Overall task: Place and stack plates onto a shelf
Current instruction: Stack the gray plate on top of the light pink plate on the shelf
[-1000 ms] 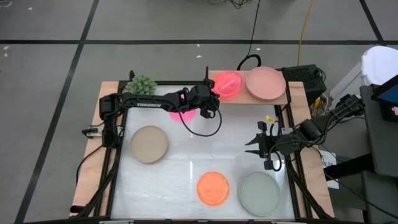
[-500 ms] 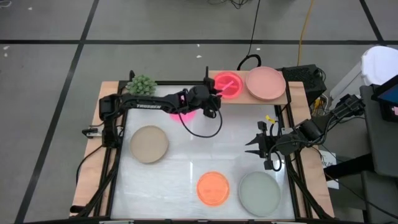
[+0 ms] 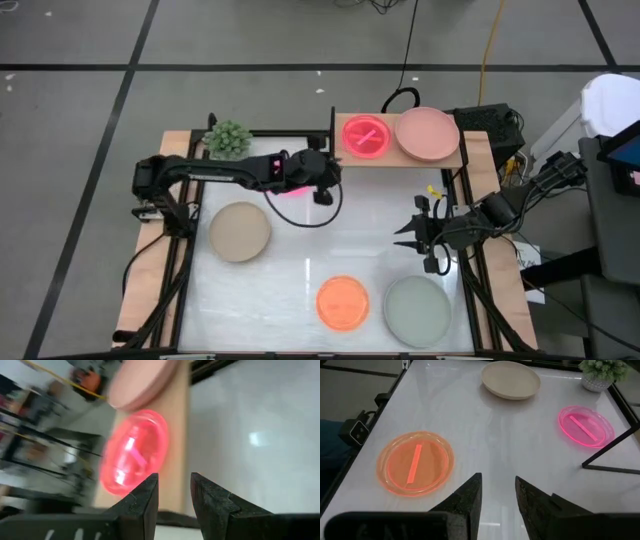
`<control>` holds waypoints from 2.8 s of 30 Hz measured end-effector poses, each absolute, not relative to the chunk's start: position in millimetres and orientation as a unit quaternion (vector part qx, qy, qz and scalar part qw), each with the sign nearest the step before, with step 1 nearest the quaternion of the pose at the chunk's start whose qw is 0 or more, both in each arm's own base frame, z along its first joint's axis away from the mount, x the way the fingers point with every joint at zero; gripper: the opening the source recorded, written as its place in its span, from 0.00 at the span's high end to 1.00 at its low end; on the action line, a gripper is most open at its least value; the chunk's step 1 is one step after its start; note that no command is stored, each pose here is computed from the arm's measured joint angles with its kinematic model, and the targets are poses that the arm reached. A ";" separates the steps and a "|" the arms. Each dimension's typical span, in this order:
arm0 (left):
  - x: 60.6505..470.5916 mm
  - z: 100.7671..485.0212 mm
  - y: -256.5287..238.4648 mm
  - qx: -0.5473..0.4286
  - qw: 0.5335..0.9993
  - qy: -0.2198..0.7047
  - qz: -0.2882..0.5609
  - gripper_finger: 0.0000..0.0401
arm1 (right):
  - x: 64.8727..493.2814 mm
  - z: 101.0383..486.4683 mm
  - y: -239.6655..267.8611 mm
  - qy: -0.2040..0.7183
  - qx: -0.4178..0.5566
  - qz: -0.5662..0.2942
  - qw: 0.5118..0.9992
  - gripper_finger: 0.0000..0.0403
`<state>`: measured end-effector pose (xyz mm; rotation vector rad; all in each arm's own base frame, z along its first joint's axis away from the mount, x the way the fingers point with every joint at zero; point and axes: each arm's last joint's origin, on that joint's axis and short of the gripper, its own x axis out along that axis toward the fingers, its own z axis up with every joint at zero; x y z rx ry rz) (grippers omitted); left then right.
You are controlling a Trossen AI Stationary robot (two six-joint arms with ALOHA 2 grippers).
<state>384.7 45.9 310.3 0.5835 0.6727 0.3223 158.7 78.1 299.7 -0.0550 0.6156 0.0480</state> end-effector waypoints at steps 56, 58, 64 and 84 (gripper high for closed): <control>348.7 274.2 -124.5 0.075 0.956 0.285 0.000 0.70 | 111.9 191.9 257.5 0.568 0.175 0.183 0.783 0.75; 348.7 274.1 -124.5 0.072 0.956 0.285 0.001 0.70 | 110.6 187.9 259.5 0.573 0.167 0.182 0.782 0.75; 348.7 274.2 -124.5 0.065 0.956 0.285 0.004 0.70 | 108.4 186.0 262.7 0.569 0.153 0.197 0.784 0.75; 349.3 272.8 -124.3 0.071 0.955 0.286 0.011 0.70 | 110.9 163.5 267.7 0.569 0.059 0.216 0.791 0.68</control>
